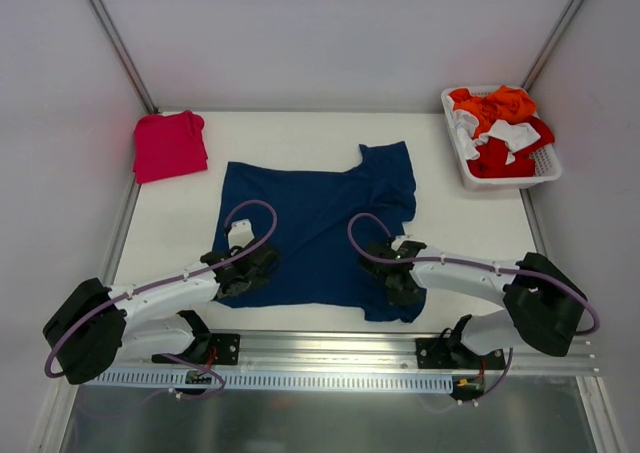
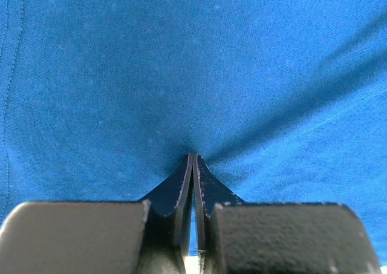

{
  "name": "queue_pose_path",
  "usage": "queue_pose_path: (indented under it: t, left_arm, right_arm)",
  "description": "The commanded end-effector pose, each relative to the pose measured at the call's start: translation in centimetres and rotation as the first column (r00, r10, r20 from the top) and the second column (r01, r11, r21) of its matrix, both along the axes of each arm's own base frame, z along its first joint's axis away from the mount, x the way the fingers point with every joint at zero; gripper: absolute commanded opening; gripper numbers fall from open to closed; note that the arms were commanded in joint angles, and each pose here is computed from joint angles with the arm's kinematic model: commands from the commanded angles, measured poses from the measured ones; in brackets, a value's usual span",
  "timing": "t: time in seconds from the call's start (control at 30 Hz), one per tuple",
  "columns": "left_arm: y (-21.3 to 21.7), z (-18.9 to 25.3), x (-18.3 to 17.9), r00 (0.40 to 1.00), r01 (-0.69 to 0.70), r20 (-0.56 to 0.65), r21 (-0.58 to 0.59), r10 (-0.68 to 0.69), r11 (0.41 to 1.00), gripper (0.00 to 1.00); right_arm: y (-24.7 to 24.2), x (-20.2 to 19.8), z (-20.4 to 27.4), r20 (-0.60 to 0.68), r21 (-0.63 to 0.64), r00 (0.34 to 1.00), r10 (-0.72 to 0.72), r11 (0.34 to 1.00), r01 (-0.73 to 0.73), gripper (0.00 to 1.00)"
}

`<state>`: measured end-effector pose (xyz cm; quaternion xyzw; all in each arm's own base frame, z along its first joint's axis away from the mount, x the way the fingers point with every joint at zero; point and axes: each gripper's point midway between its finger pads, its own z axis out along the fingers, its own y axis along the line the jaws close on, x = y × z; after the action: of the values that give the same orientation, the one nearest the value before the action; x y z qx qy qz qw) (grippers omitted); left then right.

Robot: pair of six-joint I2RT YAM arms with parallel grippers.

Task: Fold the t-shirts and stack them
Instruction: Flatten out the tshirt

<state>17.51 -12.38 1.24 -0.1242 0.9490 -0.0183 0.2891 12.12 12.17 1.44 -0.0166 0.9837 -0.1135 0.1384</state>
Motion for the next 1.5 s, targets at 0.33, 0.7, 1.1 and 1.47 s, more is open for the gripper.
queue_pose_path:
  t: [0.33,0.7,1.1,1.47]
  left_arm:
    - [2.4,-1.6,-2.9,0.990,-0.029,-0.138,0.095,0.042,0.995,0.00]
    - [2.3,-0.8,-2.5,0.995,-0.020,-0.099,0.072,0.027,0.997,0.00]
    - [2.0,-0.6,-2.4,0.995,-0.007,-0.101,0.064,0.014,0.998,0.00]
    - [2.8,-0.6,-3.1,0.993,-0.035,-0.112,0.074,0.043,0.997,0.00]
  right_arm:
    - [-6.2,-1.2,5.1,0.052,-0.061,0.996,-0.077,0.995,0.080,0.01]
    - [-1.8,2.6,5.1,0.177,0.147,0.984,0.022,0.988,-0.048,0.01]
    - [1.4,3.4,1.4,0.145,0.406,0.989,-0.005,0.912,-0.055,0.00]
    - [-2.3,2.0,-0.2,0.058,0.366,0.988,-0.146,0.924,0.115,0.01]
